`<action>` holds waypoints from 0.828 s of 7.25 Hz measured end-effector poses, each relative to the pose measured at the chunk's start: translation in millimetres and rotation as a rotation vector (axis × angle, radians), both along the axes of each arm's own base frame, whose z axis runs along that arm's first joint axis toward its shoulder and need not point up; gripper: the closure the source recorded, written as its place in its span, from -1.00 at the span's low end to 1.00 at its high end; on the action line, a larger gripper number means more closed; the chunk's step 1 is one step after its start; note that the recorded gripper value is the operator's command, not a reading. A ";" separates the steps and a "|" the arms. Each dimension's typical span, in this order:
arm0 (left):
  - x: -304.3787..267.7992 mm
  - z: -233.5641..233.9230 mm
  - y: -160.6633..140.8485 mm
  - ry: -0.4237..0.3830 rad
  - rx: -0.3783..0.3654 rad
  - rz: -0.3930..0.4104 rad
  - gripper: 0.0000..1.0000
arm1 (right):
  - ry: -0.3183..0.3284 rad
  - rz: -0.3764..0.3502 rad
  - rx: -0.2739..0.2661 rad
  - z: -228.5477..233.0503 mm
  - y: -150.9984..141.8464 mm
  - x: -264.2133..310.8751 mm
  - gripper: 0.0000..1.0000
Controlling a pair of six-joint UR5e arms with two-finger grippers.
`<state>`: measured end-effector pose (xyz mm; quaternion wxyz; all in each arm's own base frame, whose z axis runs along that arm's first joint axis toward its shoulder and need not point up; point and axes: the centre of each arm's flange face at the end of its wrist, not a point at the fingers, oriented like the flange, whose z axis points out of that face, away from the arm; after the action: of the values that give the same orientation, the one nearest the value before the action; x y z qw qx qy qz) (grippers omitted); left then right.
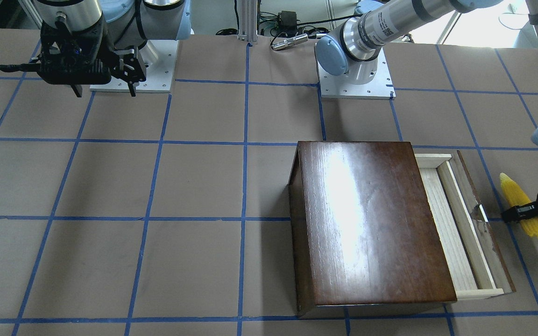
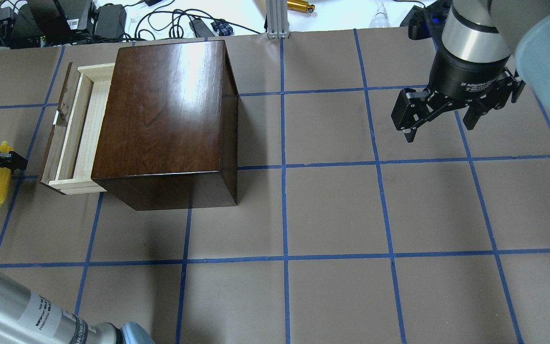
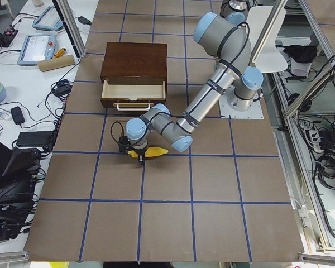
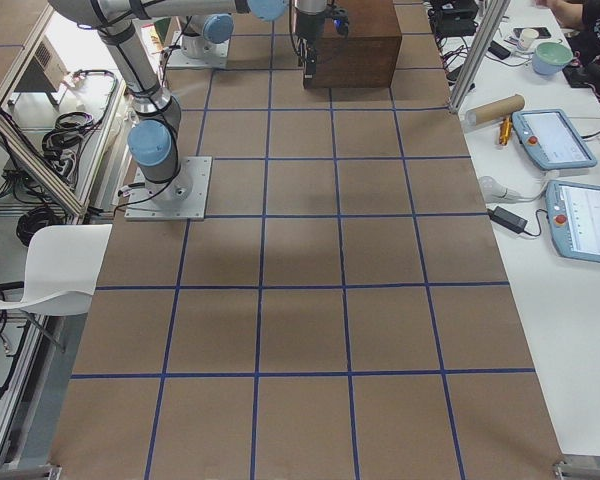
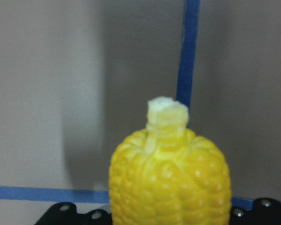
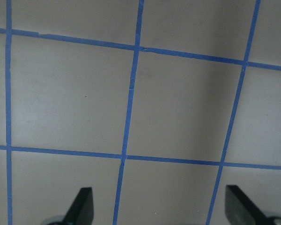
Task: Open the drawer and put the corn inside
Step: 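Lift the corn and carry it over the open drawer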
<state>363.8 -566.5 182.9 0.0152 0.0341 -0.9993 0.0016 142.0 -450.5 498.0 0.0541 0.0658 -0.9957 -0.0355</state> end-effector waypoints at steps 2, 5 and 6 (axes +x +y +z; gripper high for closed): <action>-20.8 49.8 -3.8 -0.014 -0.016 -0.021 1.00 | 0.000 0.000 0.000 -0.2 -0.2 0.0 -1.00; -83.8 143.9 -6.8 -0.017 -0.047 -0.081 1.00 | -0.001 0.000 0.000 0.0 0.0 0.1 -1.00; -113.1 172.1 -8.4 -0.007 -0.057 -0.100 1.00 | -0.001 0.000 0.000 0.0 0.0 0.1 -1.00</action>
<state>250.7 -575.0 355.1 0.0126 -0.0164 -0.9994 0.0295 142.1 -450.5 498.0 0.0536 0.0658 -0.9958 -0.0355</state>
